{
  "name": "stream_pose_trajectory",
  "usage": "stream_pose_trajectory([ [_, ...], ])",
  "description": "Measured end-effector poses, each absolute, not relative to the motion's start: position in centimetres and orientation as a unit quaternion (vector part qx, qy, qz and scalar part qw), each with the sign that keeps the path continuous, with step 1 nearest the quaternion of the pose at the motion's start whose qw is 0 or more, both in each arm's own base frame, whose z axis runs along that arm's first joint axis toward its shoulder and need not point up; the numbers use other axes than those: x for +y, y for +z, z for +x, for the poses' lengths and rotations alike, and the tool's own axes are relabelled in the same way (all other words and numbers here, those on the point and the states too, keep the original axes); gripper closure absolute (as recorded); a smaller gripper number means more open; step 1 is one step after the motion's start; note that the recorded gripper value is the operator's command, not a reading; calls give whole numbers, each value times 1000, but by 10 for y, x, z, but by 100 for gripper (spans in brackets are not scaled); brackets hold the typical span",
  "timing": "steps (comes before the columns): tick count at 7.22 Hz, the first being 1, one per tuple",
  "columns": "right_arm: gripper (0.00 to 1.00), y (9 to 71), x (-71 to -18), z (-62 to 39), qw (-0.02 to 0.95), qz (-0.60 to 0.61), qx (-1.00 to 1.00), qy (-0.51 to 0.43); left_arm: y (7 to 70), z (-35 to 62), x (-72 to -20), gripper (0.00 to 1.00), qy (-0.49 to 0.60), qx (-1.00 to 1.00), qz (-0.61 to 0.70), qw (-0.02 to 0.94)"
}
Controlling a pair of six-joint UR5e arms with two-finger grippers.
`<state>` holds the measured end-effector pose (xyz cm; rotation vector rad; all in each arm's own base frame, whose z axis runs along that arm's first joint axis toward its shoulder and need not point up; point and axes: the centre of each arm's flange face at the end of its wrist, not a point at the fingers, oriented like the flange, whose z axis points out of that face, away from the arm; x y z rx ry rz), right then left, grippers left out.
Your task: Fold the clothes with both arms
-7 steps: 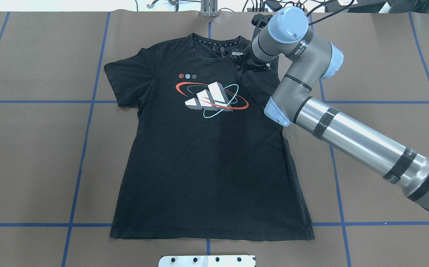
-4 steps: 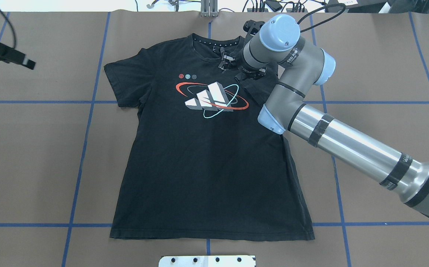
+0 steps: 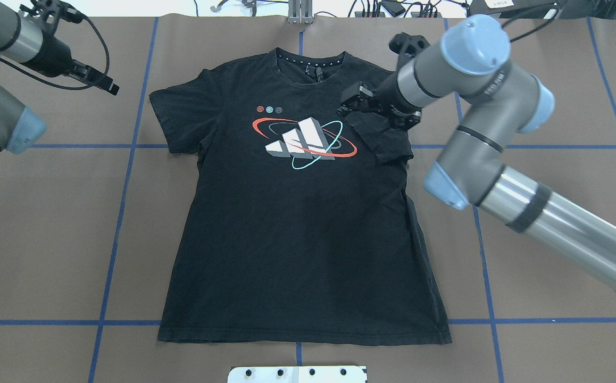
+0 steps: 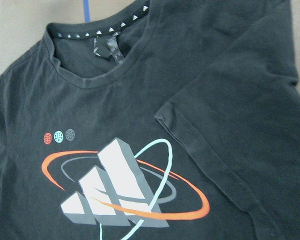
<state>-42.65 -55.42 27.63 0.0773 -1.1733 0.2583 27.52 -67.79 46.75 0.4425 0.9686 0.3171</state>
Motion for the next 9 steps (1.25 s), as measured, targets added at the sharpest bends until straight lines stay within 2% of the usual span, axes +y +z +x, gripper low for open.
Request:
stream_pose_trajectory([
  [1, 0, 288, -533, -405, 823, 37, -555, 119, 470, 294, -691, 14, 152, 450, 216, 853],
  [3, 0, 297, -515, -387, 821, 39, -556, 120, 470, 323, -705, 38, 155, 440, 219, 857],
  [9, 0, 304, -514, -385, 824, 40, -552, 124, 477, 366, -704, 43, 161, 452, 213, 851],
])
